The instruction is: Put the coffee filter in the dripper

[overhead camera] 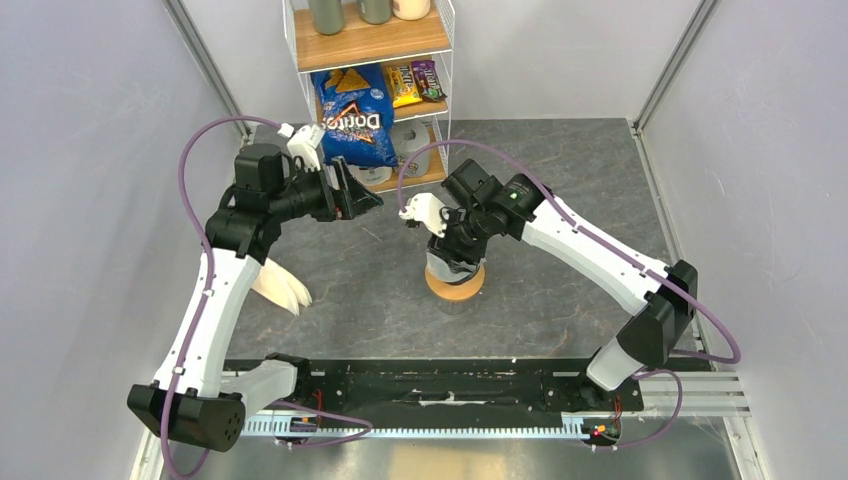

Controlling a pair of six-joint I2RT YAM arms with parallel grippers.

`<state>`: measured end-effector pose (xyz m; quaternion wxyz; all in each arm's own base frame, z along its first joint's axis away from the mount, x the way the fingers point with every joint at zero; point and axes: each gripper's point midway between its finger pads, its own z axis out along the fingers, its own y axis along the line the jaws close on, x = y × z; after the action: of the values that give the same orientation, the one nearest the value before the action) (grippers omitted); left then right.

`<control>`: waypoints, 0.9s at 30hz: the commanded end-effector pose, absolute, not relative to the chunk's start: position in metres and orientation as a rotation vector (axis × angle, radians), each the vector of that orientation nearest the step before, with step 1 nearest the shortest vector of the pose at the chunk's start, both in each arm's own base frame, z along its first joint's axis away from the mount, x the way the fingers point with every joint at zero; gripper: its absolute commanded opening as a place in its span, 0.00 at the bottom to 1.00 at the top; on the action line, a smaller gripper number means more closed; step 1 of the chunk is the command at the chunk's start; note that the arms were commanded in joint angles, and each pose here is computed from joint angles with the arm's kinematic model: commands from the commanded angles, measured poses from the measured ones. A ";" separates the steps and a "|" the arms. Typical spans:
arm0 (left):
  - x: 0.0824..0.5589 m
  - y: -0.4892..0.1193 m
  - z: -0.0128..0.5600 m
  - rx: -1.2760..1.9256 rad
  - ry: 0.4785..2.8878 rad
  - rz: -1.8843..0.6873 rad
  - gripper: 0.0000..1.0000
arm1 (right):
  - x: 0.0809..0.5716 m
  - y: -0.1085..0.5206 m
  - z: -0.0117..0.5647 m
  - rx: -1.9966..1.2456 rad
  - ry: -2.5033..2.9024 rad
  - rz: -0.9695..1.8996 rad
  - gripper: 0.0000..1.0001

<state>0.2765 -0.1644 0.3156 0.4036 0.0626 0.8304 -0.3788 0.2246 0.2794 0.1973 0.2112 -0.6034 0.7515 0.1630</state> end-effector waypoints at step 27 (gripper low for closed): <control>0.243 -0.266 0.259 0.735 2.150 -1.131 0.56 | 0.244 0.228 0.257 -1.098 2.213 0.596 0.51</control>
<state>0.2306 -0.2534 0.2441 0.2553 0.2316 0.8323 -0.4342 0.2469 0.2201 0.2564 0.2980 -0.4205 0.8344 0.1952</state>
